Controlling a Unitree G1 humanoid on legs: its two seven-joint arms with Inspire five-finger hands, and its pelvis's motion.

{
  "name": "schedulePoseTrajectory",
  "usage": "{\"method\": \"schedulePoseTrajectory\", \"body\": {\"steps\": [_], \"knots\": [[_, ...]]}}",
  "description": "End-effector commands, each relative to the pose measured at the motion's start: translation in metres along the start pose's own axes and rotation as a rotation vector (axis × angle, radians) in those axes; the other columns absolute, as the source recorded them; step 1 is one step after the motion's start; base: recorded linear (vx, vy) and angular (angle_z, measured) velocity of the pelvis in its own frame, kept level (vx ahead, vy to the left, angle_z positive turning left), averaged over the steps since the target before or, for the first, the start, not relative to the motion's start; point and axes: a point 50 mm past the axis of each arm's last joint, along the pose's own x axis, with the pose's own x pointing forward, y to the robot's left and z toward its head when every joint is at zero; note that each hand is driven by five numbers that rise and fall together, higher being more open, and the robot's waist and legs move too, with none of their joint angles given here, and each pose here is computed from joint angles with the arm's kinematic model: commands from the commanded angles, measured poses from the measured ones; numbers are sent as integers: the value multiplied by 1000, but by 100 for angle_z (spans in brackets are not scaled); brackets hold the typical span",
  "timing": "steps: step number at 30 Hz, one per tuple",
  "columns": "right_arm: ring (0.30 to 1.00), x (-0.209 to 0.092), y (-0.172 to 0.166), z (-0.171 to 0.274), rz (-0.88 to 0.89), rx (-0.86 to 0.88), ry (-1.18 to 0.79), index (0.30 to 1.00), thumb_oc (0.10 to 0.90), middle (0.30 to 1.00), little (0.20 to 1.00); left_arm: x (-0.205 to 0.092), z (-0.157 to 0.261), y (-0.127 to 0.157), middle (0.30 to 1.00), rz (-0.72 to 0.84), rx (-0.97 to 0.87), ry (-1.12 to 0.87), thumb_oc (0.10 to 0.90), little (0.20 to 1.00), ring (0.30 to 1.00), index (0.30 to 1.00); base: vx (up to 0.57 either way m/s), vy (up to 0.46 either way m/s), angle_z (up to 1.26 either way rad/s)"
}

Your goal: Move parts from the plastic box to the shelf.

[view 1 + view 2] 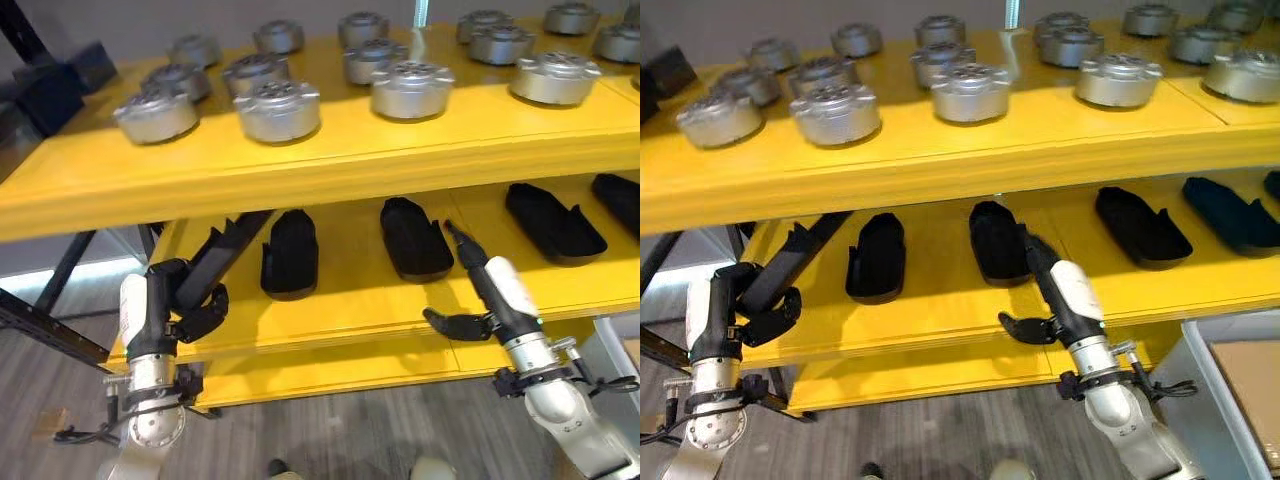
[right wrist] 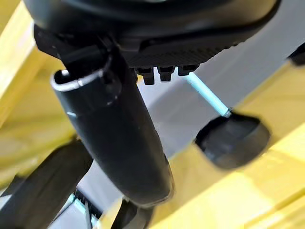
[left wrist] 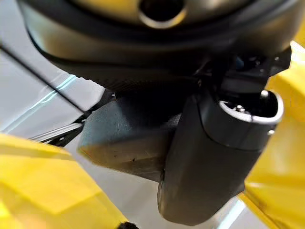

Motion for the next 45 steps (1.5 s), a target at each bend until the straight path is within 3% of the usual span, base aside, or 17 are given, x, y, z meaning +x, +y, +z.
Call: {"method": "schedulePoseTrajectory", "body": {"steps": [1,6,10,17,30,45], "knots": [[1000,18,-44,35,-217,6,-226,1000,900,1000,1000,29,47,30,300,174,-40,-278,400,300,300,300,116,230,26],[1000,24,-39,42,-236,62,-241,1000,900,1000,1000,33,42,27,300,188,-68,-206,400,300,300,300,129,151,10],[1000,33,-43,52,-298,7,-274,1000,900,1000,1000,33,44,24,300,203,-71,-234,400,300,300,300,68,34,2],[1000,63,-82,88,-484,-216,-463,1000,900,1000,1000,58,82,26,300,308,-84,-419,400,300,300,300,-182,-67,0],[1000,88,-99,179,-336,-669,-913,1000,900,1000,1000,114,134,47,300,510,1,-564,400,300,300,300,-138,-39,3],[1000,81,-111,223,-402,-958,-1085,1000,900,1000,1000,164,144,96,300,796,-74,-401,400,300,300,300,-84,-8,3]]}}
